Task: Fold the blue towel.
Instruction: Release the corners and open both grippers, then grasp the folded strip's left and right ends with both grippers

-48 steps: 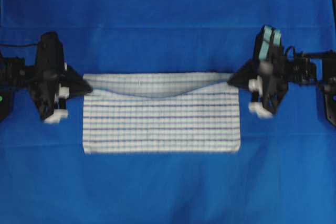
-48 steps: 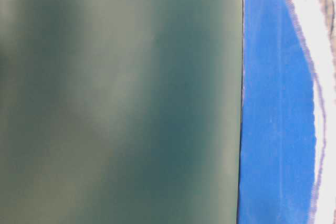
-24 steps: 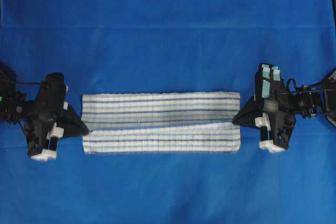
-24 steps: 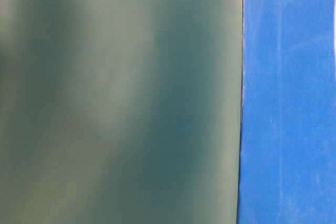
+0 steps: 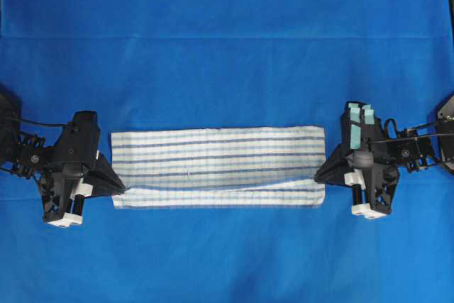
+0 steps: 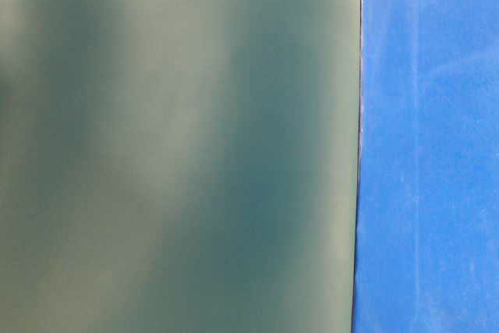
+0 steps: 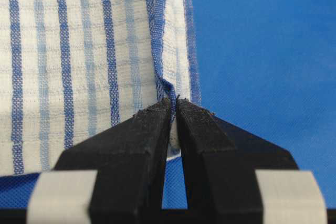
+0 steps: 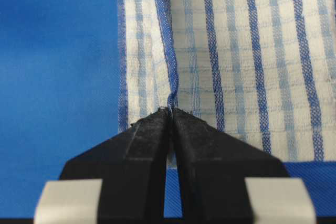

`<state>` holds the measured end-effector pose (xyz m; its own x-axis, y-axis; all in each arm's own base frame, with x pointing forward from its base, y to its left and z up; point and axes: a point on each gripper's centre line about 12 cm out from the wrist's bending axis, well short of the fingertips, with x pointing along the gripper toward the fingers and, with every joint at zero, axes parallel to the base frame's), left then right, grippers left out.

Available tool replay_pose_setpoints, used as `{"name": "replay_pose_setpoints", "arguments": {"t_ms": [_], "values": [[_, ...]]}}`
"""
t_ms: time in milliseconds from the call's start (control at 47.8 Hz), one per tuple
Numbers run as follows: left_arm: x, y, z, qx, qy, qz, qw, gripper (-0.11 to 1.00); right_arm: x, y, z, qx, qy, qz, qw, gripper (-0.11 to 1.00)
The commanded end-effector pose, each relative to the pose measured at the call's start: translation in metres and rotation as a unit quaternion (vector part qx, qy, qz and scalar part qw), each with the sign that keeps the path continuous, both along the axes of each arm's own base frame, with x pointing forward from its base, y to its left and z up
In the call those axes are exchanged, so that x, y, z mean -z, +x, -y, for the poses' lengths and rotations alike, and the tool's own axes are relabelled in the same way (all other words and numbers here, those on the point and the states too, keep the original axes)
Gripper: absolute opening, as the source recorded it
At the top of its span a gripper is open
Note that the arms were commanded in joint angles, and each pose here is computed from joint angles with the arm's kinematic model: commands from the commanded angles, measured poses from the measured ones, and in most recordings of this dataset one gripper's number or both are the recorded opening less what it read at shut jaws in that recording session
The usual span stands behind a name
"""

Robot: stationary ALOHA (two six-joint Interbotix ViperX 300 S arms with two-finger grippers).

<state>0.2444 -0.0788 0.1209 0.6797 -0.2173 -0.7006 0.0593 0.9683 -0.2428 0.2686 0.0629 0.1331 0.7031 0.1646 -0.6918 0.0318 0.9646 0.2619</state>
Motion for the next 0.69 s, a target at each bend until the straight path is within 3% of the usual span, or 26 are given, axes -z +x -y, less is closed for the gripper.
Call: {"name": "replay_pose_setpoints", "arguments": {"t_ms": [0,167,272,460,523,669], "values": [[-0.006,0.004,0.003,0.002,-0.003,0.01,0.9999,0.03,-0.008,0.007,-0.004,-0.003,0.004,0.013,0.9999,0.05],[-0.006,0.001,0.002,0.002,-0.003,0.008,1.0,0.04,-0.009,0.013,-0.011,-0.011,0.005,0.015,0.9998,0.05],[-0.006,-0.001,0.001,0.002,-0.003,0.006,1.0,0.23,-0.008,0.015,-0.014,-0.012,0.01,0.011,0.9998,0.09],[-0.01,-0.001,-0.002,0.004,0.005,0.005,1.0,0.74,-0.007,0.014,-0.012,-0.001,0.014,-0.003,0.9999,0.59],[-0.015,0.0,-0.008,-0.005,0.008,0.009,0.9999,0.77,-0.007,0.014,-0.006,0.006,0.011,-0.003,0.9999,0.64],[-0.022,0.0,-0.027,-0.033,0.015,0.021,0.9991,0.72,-0.007,0.014,0.023,0.046,0.0,-0.006,0.9989,0.59]]}}
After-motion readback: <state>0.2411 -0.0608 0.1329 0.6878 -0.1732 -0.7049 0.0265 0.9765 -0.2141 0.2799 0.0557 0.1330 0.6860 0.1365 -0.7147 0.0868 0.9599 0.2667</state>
